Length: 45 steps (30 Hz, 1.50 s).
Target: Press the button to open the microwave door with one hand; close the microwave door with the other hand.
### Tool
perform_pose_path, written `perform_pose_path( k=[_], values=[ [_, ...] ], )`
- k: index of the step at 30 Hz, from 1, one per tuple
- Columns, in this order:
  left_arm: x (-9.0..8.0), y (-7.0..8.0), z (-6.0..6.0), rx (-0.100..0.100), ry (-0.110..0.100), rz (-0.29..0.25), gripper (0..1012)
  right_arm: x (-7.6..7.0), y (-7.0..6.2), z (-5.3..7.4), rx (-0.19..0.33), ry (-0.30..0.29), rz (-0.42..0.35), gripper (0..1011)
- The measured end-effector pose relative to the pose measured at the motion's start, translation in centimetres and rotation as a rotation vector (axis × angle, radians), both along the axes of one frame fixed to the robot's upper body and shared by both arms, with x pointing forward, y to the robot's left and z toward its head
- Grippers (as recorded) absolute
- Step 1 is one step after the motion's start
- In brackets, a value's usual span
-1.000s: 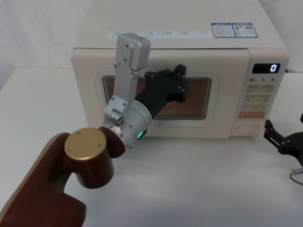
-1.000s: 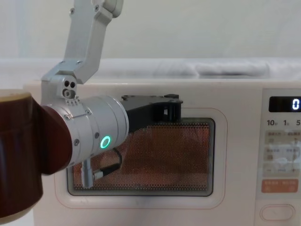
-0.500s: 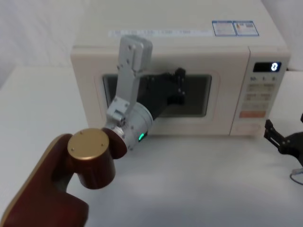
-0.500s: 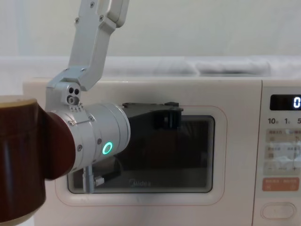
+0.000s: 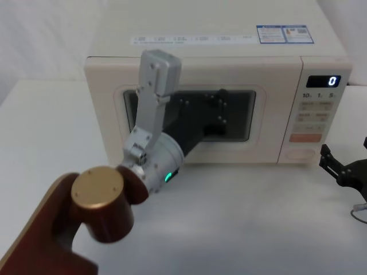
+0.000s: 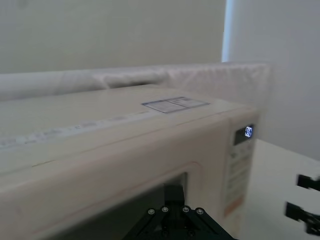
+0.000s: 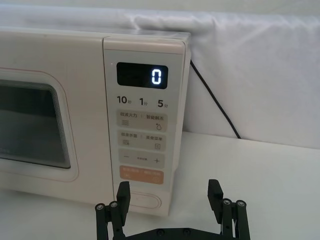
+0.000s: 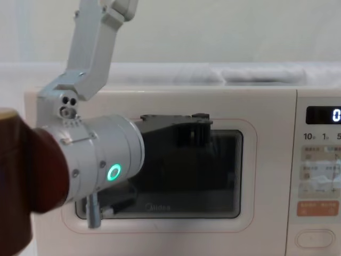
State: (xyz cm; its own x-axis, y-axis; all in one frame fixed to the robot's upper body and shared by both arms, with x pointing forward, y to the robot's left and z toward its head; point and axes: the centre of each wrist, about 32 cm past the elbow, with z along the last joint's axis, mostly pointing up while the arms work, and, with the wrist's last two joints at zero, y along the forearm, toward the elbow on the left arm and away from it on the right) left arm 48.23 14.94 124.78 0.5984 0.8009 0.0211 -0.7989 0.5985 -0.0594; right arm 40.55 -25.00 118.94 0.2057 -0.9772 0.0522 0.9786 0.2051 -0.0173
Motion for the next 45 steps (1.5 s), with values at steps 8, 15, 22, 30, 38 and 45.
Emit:
perform_pose_path(
  k=[8,15,22,30,38,45],
  values=[
    [-2.8,0.4,-0.7,-0.004,-0.020,-0.029,0,0.0,0.0,0.0,0.000,0.000,0.000,1002],
    [-5.0,1.2,-1.1,-0.013,-0.038,-0.008,0,0.0,0.0,0.0,0.000,0.000,0.000,1002],
    [-6.8,2.6,-1.9,-0.025,-0.034,0.054,0,0.0,0.0,0.0,0.000,0.000,0.000,1002],
    [-8.7,4.3,-3.6,-0.022,0.004,0.115,0,0.0,0.0,0.0,0.000,0.000,0.000,1002],
    [-9.9,5.9,-5.0,-0.010,-0.006,0.226,0,0.0,0.0,0.0,0.000,0.000,0.000,1002],
    [-10.3,7.8,-6.4,0.000,-0.018,0.338,0,0.0,0.0,0.0,0.000,0.000,0.000,1002]
  ],
)
